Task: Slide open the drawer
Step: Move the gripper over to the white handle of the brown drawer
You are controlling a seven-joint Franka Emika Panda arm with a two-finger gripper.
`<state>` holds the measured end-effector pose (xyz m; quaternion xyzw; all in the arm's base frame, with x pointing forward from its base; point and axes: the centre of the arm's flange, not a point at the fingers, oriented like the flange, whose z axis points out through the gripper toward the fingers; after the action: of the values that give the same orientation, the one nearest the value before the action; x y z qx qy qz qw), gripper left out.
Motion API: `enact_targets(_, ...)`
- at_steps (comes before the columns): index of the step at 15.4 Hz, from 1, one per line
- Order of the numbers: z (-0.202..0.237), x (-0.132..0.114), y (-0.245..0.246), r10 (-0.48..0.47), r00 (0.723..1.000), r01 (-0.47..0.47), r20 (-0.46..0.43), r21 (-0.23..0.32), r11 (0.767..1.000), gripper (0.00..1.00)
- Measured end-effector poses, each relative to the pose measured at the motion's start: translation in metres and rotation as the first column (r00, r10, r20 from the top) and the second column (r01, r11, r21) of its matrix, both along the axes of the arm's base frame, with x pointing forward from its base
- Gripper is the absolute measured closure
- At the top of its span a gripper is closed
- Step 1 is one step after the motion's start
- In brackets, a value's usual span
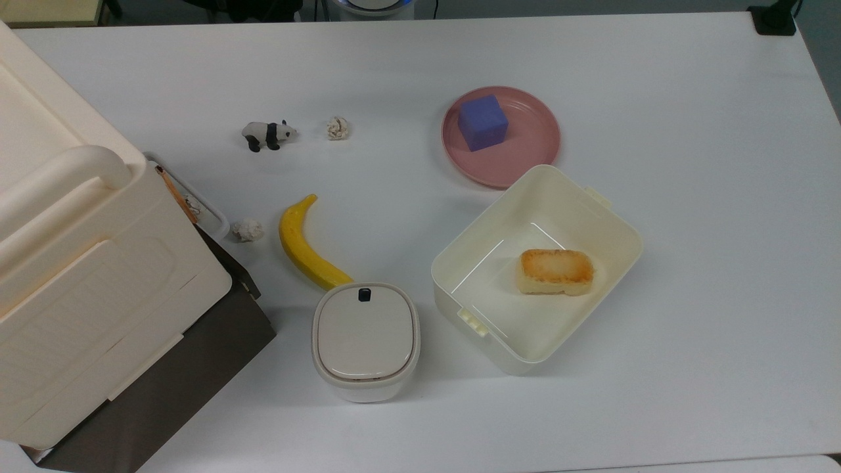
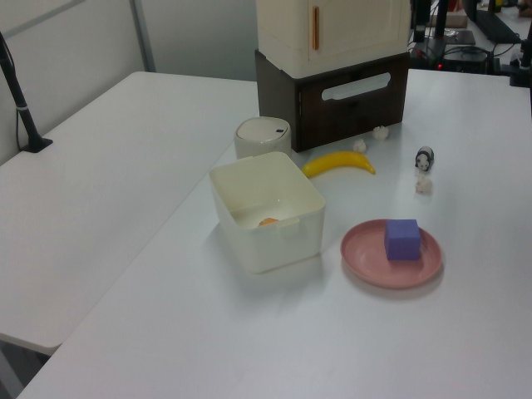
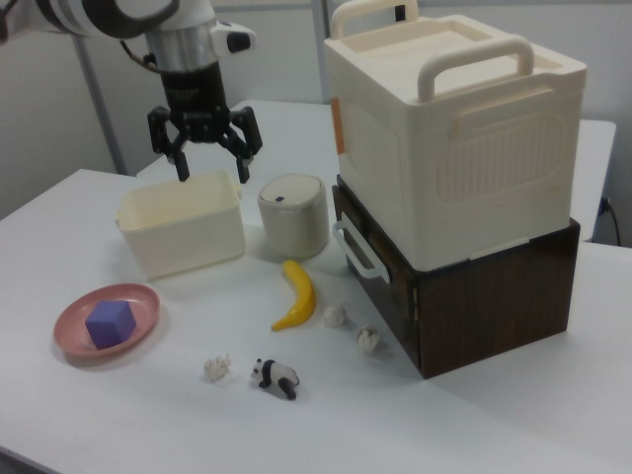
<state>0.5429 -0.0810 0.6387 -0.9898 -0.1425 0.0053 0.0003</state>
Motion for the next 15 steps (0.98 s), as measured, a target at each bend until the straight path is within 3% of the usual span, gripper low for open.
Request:
enact_targets(5,-0.016,0.006,-0.01,0.131,0.991,-0.131,-0.03,0.005,0.991,0.0)
enact_targets(8,-0.019,0.011,-0.023,0.143,0.99,-0.143,-0.005,-0.004,0.99,0.0)
enact_targets(11,-0.032,0.024,-0.028,0.142,0.989,-0.141,0.042,-0.031,0.99,0.0)
enact_targets(15,-0.052,0.038,-0.036,0.153,0.987,-0.148,0.04,-0.104,0.983,0.0)
